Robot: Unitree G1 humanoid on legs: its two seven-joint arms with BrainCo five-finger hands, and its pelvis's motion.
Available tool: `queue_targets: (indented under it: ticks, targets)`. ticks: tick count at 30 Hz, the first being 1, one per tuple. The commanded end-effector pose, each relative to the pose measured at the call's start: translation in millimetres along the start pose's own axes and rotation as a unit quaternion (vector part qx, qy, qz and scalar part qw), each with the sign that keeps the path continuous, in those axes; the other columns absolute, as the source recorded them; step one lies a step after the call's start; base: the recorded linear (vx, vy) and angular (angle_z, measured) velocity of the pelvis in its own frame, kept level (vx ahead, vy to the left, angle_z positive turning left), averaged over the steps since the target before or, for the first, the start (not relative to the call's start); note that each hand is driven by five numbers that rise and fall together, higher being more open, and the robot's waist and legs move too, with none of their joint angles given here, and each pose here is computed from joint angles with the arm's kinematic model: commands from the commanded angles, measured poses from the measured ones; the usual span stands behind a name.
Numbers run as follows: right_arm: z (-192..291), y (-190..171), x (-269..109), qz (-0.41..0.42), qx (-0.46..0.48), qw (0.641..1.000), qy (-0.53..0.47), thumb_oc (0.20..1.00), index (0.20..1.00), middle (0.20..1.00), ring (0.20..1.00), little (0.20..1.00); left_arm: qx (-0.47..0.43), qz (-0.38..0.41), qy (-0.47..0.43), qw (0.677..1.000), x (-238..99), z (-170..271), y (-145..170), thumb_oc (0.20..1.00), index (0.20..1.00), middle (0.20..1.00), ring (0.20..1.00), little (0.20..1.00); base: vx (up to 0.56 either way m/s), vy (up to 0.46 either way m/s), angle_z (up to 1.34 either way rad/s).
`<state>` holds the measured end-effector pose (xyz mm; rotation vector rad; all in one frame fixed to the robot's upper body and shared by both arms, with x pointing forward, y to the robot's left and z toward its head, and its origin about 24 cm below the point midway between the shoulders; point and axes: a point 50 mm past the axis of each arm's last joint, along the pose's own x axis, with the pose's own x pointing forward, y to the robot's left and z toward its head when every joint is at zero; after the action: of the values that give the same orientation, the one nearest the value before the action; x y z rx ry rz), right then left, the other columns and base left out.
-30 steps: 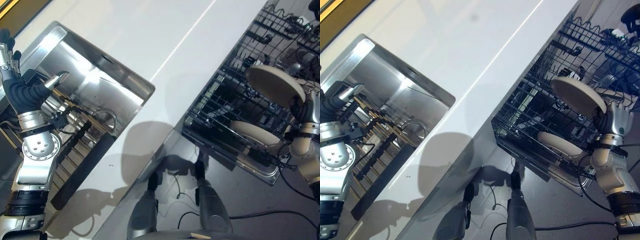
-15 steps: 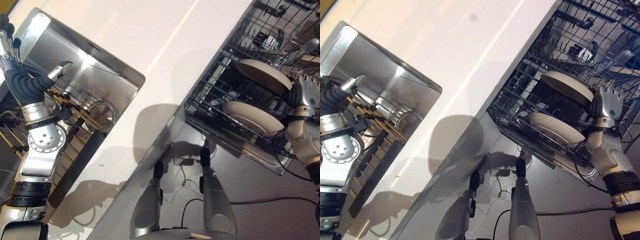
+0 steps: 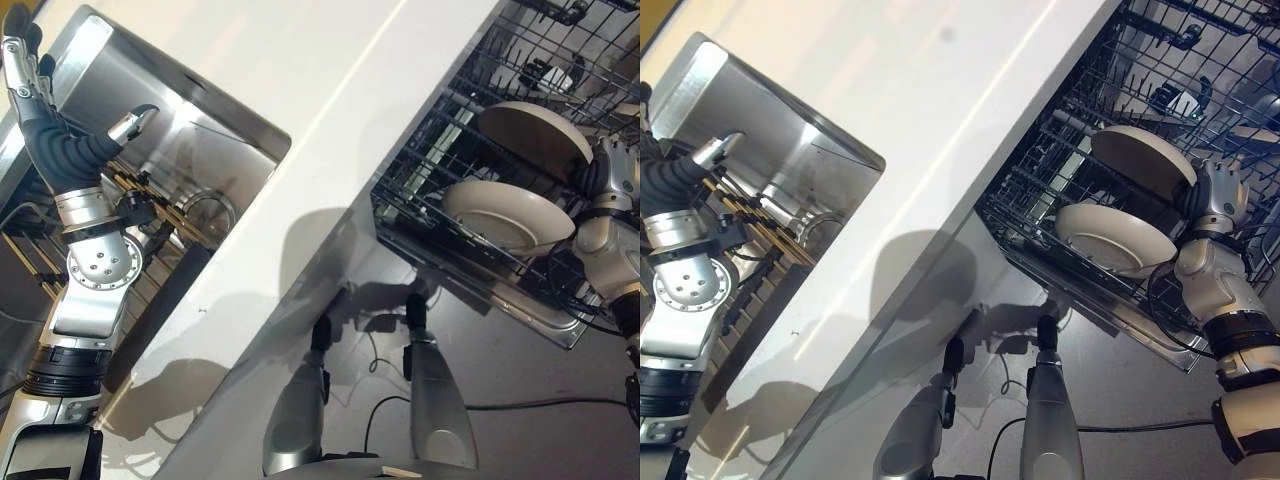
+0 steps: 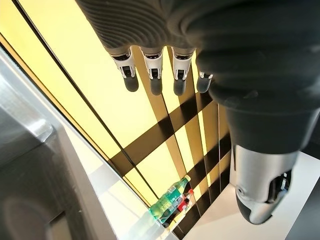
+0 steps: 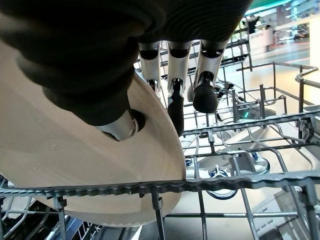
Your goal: Pick up plates and place into dishwasher.
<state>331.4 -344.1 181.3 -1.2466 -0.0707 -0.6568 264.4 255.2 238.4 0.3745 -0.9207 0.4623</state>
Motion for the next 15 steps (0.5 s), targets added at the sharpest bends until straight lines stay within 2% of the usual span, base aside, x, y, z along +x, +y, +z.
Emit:
queue_targets:
  ticks: [1, 2, 3, 15]
  targets:
    - [-24.1, 29.9, -18.8, 0.076, -0.048, 0.994, 0.054, 0.2, 0.2, 0.2, 0.2, 0.2, 0.005, -0.001, -0.048, 0.999, 16.9, 14.2, -0.1, 1.0, 1.0, 1.0, 1.0, 1.0, 0.0, -0.044, 0.03]
    - [-23.5, 31.1, -19.9, 0.076, -0.046, 0.995, 0.055, 0.68, 0.68, 0.68, 0.68, 0.68, 0.006, -0.001, -0.048, 0.999, 18.3, 14.2, 0.4, 1.0, 1.0, 1.0, 1.0, 1.0, 0.0, -0.044, 0.05]
    - [-23.3, 31.4, -20.5, 0.073, -0.046, 0.995, 0.055, 1.0, 1.0, 1.0, 1.0, 1.0, 0.007, -0.002, -0.048, 0.999, 19.3, 14.5, 0.2, 1.0, 1.0, 1.0, 1.0, 1.0, 0.0, -0.043, 0.04]
    - [-27.2, 37.8, -34.1, 0.073, -0.02, 0.996, 0.056, 1.0, 1.0, 1.0, 1.0, 1.0, 0.023, -0.021, -0.041, 0.999, 13.3, 10.4, 4.3, 1.0, 1.0, 1.0, 1.0, 1.0, 0.02, -0.002, 0.03]
